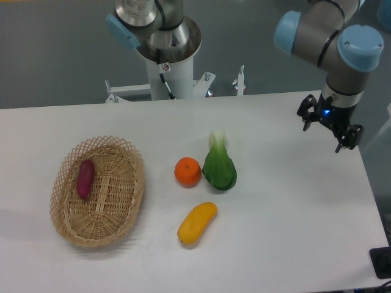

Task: Pick up the sweet potato from the basket
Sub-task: 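Move the gripper from its raised pose over to the wicker basket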

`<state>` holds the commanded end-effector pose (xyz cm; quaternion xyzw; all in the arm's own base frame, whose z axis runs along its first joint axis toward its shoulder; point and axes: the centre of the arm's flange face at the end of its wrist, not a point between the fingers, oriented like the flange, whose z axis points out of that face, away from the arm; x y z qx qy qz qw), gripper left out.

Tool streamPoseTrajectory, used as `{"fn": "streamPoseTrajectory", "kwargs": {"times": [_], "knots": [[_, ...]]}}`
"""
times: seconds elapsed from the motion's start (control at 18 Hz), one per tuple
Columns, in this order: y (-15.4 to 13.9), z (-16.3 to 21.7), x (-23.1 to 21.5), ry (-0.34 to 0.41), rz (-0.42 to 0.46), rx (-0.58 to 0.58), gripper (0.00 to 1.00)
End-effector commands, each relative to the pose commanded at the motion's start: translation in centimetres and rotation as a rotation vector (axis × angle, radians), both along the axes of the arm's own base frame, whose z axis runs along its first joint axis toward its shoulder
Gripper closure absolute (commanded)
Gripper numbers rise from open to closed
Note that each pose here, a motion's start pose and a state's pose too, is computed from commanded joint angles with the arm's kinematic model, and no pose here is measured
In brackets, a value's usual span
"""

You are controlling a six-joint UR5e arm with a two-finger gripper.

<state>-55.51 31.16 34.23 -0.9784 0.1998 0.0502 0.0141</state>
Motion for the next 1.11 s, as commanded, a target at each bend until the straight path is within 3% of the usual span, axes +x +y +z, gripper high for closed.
{"fn": "streamPoseTrajectory", "kwargs": {"times": [0.5, 0.72, 1.11], "knots": [[2.0, 0.2, 1.4, -0.009, -0.012, 0.029, 0.00], [4.9, 0.5, 3.1, -0.018, 0.045, 0.057, 0.00], [11.1, -0.1, 9.3, -0.105, 0.199, 0.142, 0.00]]}}
